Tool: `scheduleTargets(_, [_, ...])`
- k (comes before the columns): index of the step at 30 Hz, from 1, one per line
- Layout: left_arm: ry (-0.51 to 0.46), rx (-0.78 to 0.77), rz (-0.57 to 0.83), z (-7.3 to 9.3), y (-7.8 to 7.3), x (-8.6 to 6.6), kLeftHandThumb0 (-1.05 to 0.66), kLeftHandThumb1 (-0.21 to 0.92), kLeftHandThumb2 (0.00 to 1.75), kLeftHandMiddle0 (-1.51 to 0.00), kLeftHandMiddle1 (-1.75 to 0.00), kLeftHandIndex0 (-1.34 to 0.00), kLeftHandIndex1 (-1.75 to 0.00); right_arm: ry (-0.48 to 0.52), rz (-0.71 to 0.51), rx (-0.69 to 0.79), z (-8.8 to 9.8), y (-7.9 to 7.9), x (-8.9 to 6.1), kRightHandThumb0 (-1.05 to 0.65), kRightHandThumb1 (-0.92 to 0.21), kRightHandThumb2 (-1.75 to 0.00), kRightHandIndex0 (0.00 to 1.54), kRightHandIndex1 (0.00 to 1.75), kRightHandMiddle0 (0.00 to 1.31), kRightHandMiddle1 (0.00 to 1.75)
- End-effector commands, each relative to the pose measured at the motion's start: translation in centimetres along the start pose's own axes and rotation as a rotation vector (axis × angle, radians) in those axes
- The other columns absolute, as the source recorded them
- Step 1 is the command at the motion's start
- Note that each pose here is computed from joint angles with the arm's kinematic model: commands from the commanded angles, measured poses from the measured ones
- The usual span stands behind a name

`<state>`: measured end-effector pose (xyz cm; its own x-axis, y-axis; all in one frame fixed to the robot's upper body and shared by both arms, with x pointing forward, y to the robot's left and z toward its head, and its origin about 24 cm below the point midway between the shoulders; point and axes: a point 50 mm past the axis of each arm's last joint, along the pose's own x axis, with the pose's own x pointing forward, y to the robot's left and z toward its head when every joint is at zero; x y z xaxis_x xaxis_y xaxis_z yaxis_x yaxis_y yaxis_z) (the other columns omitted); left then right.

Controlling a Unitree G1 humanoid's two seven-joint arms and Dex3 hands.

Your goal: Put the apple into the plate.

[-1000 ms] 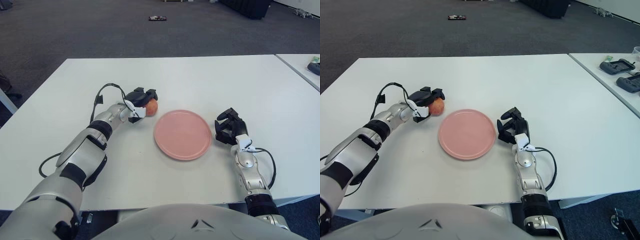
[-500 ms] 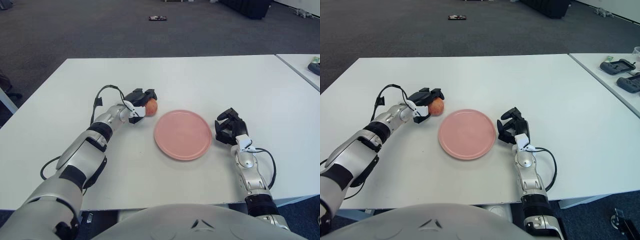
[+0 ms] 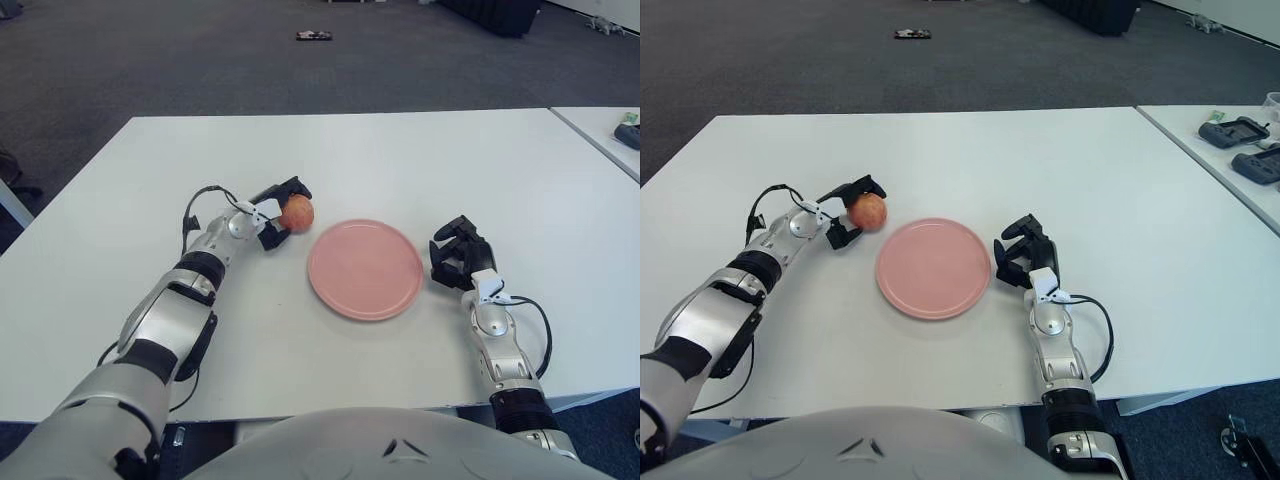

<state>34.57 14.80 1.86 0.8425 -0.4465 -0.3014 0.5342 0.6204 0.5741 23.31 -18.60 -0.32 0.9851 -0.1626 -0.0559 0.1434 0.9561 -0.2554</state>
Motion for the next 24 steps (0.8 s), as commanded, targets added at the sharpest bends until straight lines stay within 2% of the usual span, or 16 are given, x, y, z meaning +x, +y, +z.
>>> scheduleTargets(1, [-0.001,-0.082,-0.031,-0.7,-0.7,-0.4,0.0,-0.1,1.75,-0.97,-1.61,-0.7,-1.75,0.119,0.009,-0.036,-2.0,0.0,-0.9,-0.41,-0.53,-1.06,0.65,1.58,0.44,1.75])
scheduleTargets(6, [-0.143,-0.147,0.023,1.3,0.7,-0.7,0.0,-0.1,1.75,-0.96,-1.62,-0.7,-1.75,0.123,0.008,-0.033,-2.1,0.1,-0.9,-0.41,-0.55,-1.04,0.64,1.6,0.43,1.75])
scheduleTargets(15, [-0.271,-0.151,0.092,3.1,1.9,-1.5,0.0,-0.11,1.75,-0.97,-1.61,-0.7,-1.75,0.117,0.018,-0.025,-2.1,0.1,-0.9,-0.41,-0.56,-1.03,0.66,1.63,0.42,1.75])
scheduleTargets(24, [-0.418,-0.119,0.149,5.6,3.1,-3.6,0.0,-0.12,1.75,-1.0,-1.56,-0.71,-1.75,0.135,0.014,-0.022,-2.3,0.0,-1.0,-0.4,-0.57,-1.01,0.64,1.69,0.41,1.75])
